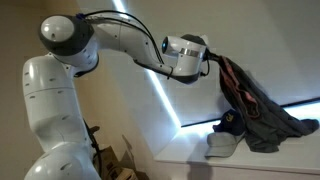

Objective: Move the white hat to the left, put the black hat on top of it, and move the shirt to the right

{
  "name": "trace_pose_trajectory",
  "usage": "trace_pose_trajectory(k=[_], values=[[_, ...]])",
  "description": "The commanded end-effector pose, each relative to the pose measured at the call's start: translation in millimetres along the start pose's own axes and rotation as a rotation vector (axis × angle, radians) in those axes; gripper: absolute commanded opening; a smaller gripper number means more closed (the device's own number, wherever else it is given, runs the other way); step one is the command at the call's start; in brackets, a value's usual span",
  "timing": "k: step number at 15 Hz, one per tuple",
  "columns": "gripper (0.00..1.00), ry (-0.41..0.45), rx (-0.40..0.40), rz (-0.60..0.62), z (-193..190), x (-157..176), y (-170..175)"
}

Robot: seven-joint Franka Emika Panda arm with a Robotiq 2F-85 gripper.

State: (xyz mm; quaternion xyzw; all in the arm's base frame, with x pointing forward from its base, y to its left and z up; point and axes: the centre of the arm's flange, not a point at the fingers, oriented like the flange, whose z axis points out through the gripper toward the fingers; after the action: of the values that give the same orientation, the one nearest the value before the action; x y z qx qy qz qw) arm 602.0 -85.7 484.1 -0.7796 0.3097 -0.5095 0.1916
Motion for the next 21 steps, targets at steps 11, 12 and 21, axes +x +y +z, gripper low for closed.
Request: trace_pose_trajectory(k=[11,12,21], values=[[0.01,-0.114,-0.330,0.067,-20,-2,-15],[0.29,-0.098,-0.385,0.086,-22,-9,-16],[0.74,-0.071,-0.373,0.062,8,-74,10]])
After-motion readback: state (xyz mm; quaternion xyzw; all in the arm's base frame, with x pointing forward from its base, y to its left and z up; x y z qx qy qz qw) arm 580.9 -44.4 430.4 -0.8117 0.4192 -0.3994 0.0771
